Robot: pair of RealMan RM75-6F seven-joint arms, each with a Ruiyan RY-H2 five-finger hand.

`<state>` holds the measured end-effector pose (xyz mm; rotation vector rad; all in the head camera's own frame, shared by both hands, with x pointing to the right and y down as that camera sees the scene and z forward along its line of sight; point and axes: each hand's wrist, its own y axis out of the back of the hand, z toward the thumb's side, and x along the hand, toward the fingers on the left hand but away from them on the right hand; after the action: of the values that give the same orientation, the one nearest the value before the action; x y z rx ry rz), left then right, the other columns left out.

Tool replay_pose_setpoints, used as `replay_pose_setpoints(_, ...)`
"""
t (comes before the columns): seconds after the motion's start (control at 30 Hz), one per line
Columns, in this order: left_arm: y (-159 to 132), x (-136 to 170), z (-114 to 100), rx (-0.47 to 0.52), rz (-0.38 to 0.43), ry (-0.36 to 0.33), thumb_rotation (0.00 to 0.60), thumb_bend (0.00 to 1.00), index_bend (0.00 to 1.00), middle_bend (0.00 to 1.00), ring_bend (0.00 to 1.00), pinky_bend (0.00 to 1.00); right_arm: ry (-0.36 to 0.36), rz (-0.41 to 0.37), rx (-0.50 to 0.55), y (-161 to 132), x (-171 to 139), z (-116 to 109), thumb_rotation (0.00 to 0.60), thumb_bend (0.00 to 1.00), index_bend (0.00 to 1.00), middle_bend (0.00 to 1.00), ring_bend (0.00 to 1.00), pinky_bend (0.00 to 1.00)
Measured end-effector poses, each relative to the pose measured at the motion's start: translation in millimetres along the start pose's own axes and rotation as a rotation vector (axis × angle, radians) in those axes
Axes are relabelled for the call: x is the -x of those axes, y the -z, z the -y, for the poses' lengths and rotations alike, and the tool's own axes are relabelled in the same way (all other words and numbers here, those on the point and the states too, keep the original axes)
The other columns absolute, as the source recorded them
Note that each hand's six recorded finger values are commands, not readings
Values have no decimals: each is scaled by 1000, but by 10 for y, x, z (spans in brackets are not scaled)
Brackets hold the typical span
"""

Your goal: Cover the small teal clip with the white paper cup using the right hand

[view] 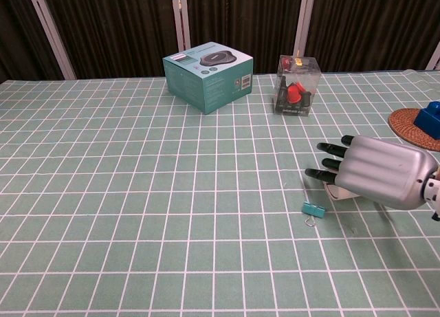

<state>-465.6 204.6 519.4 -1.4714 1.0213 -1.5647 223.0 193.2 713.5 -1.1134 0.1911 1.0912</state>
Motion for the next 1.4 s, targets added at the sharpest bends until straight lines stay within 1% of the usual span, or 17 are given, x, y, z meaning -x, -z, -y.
replay_pose_setpoints(0.1,0,0,1,1,0,0,600,0,0,0,0,0,21,-3,-26,-1,4,-7,600,186,128,287,132,402)
replay_pose_setpoints(0.17,0,1,-1,2,0,0,600,0,0,0,0,0,32,-4,-37,-1,7,-5,600,189,134,295,139,412)
replay_pose_setpoints(0.33,1,4,-8,4,1,-2,600,0,0,0,0,0,63,-4,-29,-5,13,-27,600,218,149,309,153,432)
replay_pose_setpoints(0.47,0,5,-5,5,2,0,600,0,0,0,0,0,79,2,10,12,14,-54,600,220,156,321,165,448)
replay_pose_setpoints(0.57,-1,5,-7,7,2,0,600,0,0,0,0,0,89,14,64,44,17,-80,600,219,163,323,168,451)
replay_pose_setpoints(0.63,-2,7,-7,7,3,1,600,0,0,0,0,0,95,26,121,75,20,-105,600,219,165,323,168,453)
replay_pose_setpoints(0.77,-5,9,-5,11,5,4,600,0,0,0,0,0,110,53,282,156,22,-163,600,220,166,323,161,443)
replay_pose_setpoints(0.87,-7,9,-7,11,6,4,600,0,0,0,0,0,126,76,438,235,17,-219,600,220,166,324,157,440)
replay_pose_setpoints(1.03,-21,17,-11,9,10,1,600,0,0,0,0,0,152,107,750,358,-4,-281,600,220,165,323,156,423)
replay_pose_setpoints(1.1,-25,21,-11,11,12,1,600,0,0,0,0,0,158,115,885,390,-12,-291,600,220,166,323,153,397)
replay_pose_setpoints(1.2,-27,23,-12,11,12,2,600,0,0,0,0,0,156,125,1067,409,-22,-289,600,219,166,323,144,392)
replay_pose_setpoints(1.3,-28,22,-9,11,12,4,600,0,0,0,0,0,148,129,1213,383,-27,-295,600,219,166,323,142,385)
replay_pose_setpoints(1.4,-29,21,-5,12,13,6,600,0,0,0,0,0,147,126,1309,327,-15,-334,600,218,166,324,136,370)
